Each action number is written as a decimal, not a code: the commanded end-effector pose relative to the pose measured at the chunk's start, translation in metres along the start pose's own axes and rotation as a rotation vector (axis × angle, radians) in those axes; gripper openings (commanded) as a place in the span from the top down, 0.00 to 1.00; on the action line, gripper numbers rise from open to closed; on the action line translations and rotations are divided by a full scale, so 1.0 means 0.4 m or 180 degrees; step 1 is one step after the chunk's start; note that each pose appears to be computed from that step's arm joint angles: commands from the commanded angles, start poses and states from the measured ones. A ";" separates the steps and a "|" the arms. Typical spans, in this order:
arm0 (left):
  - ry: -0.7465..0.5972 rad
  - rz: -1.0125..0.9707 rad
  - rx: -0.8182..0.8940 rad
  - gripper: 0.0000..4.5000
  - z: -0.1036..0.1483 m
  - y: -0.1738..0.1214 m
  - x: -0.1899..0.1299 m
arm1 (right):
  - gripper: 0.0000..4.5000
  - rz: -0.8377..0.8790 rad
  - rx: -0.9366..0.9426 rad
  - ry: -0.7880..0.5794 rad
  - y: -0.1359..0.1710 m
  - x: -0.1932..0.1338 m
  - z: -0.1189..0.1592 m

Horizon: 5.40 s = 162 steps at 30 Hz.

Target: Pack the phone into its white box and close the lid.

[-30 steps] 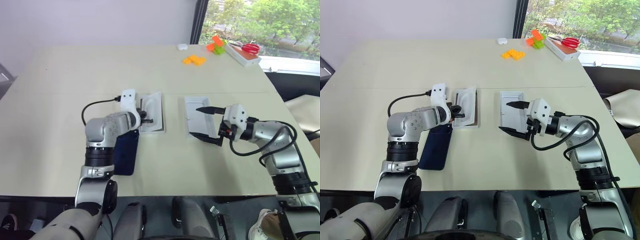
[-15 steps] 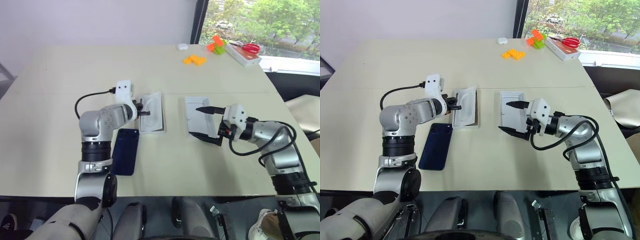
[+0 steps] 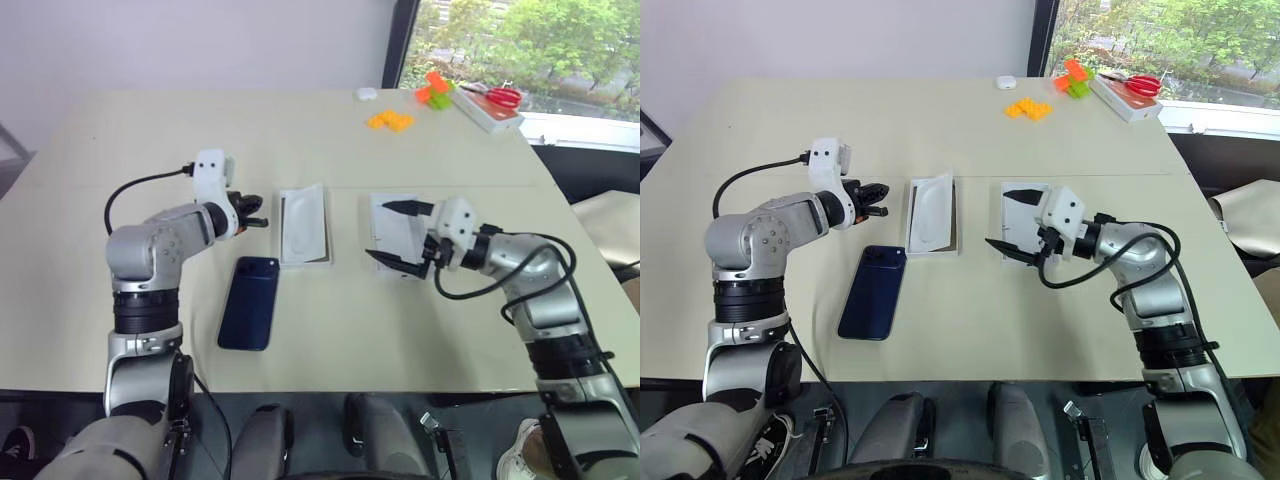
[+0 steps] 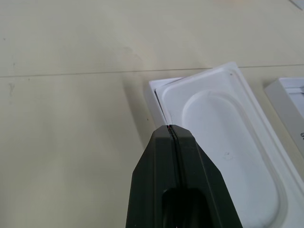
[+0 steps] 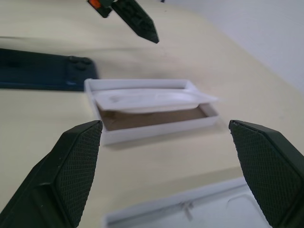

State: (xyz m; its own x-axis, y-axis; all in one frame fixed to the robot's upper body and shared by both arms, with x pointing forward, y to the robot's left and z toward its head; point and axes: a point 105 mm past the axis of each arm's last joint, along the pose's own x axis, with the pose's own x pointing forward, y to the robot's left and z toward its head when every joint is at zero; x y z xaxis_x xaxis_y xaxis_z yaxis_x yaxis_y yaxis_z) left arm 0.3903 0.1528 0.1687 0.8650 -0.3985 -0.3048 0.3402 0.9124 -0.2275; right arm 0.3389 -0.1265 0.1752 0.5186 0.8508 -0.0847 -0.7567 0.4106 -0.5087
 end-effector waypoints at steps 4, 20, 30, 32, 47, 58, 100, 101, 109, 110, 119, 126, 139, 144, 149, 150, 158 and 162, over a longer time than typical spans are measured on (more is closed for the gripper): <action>-0.0152 -0.0046 0.0166 1.00 -0.031 0.033 -0.016 | 0.00 -0.0136 -0.0133 -0.0145 0.007 0.072 0.037; -0.0179 0.0186 0.0047 1.00 -0.043 0.081 -0.004 | 0.99 -0.0470 -0.0511 0.0260 -0.018 0.177 -0.003; -0.0269 0.0126 -0.0004 1.00 -0.030 0.064 -0.003 | 0.99 -0.0344 -0.0590 0.0307 0.023 0.241 -0.032; -0.0268 0.0136 -0.0018 1.00 -0.030 0.065 -0.003 | 0.99 -0.0304 -0.0621 0.0291 0.038 0.253 -0.033; -0.0238 0.0178 -0.0026 1.00 -0.043 0.066 -0.003 | 0.99 -0.0375 -0.0765 0.0417 0.024 0.256 -0.058; -0.0245 0.0123 -0.0045 1.00 -0.040 0.053 0.001 | 0.99 -0.0057 -0.0973 0.0442 0.095 0.292 -0.063; -0.0205 0.0057 -0.0042 1.00 -0.060 0.015 0.019 | 0.99 -0.0296 -0.1088 0.0684 0.033 0.336 -0.060; -0.0209 0.0060 -0.0042 1.00 -0.059 0.015 0.018 | 0.99 -0.0222 -0.1195 0.0754 0.046 0.334 -0.077; -0.0211 0.0054 -0.0056 1.00 -0.058 0.014 0.018 | 0.99 0.0056 -0.1357 0.0632 0.124 0.360 -0.074; -0.0210 0.0052 -0.0061 1.00 -0.058 0.013 0.019 | 0.99 0.0054 -0.1343 0.0594 0.126 0.363 -0.067; -0.0209 0.0040 -0.0092 1.00 -0.059 0.011 0.020 | 0.99 -0.0173 -0.1302 0.0623 0.065 0.348 -0.054; -0.0210 0.0030 -0.0129 1.00 -0.060 0.011 0.020 | 0.99 -0.0323 -0.1419 0.0630 0.015 0.325 -0.046; -0.0287 0.0020 0.0182 1.00 -0.030 0.037 -0.015 | 0.99 -0.0432 0.0285 -0.0257 -0.056 0.206 0.073; -0.0268 -0.0305 0.0479 1.00 -0.003 0.032 -0.074 | 0.99 0.0008 0.0382 -0.0425 0.006 0.156 0.117; -0.0185 -0.0494 0.0462 0.81 0.010 0.049 -0.125 | 0.94 0.0244 0.0560 -0.0497 0.051 0.140 0.136; -0.0190 -0.0492 0.0441 0.70 0.016 0.059 -0.136 | 0.88 0.0269 0.0609 -0.0528 0.058 0.141 0.140; 0.0350 -0.0377 -0.0374 0.00 -0.002 0.121 -0.226 | 0.01 0.0544 0.0023 -0.0385 0.128 0.169 0.125; 0.0722 -0.0749 -0.0789 0.00 -0.032 0.095 -0.280 | 0.17 0.0656 -0.0348 -0.0382 0.142 0.176 0.124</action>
State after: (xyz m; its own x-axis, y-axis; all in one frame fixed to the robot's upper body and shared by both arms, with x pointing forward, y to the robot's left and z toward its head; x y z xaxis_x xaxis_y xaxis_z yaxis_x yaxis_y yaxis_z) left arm 0.3112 0.2327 0.1716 0.6902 -0.5774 -0.4362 0.3617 0.7974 -0.4831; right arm 0.3151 -0.0287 0.1711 0.3147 0.9420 -0.1165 -0.8355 0.2166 -0.5051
